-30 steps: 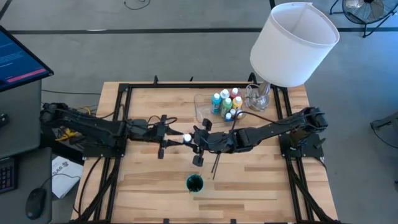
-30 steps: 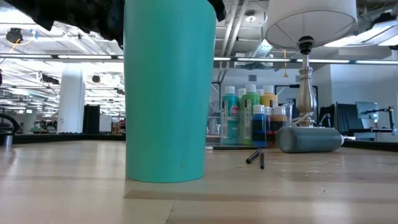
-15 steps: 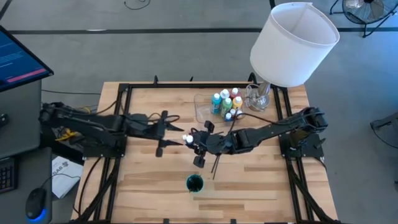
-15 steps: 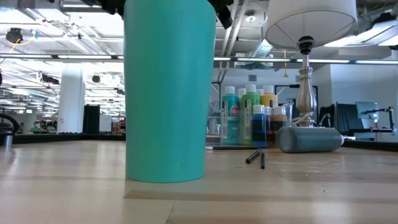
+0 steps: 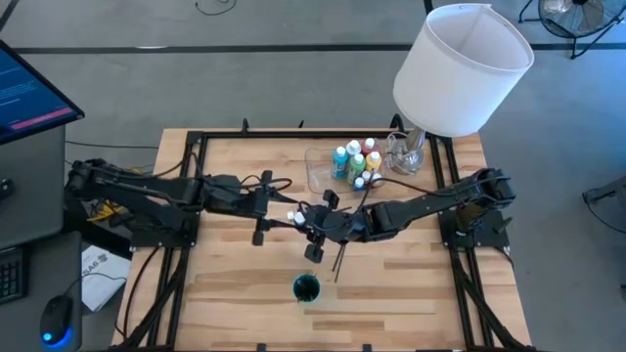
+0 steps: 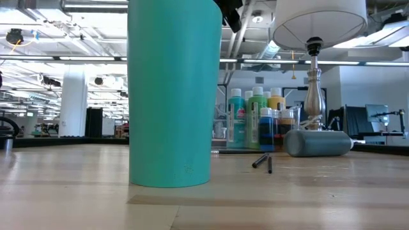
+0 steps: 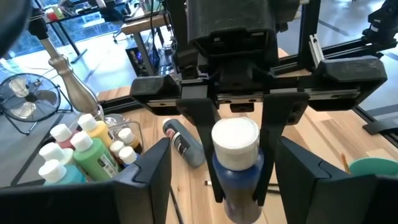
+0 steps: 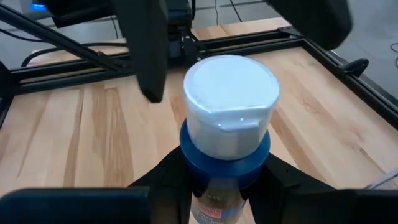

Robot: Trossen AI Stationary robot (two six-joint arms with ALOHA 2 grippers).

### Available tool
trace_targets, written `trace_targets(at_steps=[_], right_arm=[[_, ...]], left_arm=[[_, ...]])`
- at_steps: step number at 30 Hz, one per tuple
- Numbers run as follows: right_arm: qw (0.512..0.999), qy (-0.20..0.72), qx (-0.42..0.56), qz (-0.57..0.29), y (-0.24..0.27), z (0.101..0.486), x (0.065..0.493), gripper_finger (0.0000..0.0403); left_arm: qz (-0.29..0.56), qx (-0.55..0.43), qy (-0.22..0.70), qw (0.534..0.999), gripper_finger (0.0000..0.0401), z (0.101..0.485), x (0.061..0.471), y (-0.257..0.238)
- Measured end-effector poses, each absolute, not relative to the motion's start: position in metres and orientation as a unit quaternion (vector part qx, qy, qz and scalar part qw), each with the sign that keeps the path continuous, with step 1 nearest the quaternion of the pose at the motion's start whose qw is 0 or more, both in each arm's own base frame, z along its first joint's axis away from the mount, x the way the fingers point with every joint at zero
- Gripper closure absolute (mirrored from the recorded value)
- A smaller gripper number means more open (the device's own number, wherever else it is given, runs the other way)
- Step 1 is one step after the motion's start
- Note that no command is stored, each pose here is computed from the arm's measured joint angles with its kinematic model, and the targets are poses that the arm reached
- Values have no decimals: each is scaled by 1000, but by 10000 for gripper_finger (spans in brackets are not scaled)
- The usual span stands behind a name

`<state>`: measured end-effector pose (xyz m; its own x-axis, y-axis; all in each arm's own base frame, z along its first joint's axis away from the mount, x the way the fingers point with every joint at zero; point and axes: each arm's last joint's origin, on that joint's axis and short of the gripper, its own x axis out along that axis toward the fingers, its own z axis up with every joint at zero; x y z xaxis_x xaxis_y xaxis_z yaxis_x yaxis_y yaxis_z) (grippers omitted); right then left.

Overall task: Pick & Place Paint Supplies
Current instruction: Put the small blue paint bottle into the transparent bin

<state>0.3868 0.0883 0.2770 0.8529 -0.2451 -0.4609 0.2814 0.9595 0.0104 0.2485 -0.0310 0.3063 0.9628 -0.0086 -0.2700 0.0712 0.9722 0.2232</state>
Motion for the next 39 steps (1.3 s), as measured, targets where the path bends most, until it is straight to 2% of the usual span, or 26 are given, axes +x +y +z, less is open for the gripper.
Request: trace_targets(at_steps=[13,39], right_arm=[[961,234,41,-144,84,275,389,295],[960,239,37,-142,85,274,388,295]], left_arm=[[-21,108,157,981,232,294,259,-33],[-39,66,146,986,261,296,261,-34]])
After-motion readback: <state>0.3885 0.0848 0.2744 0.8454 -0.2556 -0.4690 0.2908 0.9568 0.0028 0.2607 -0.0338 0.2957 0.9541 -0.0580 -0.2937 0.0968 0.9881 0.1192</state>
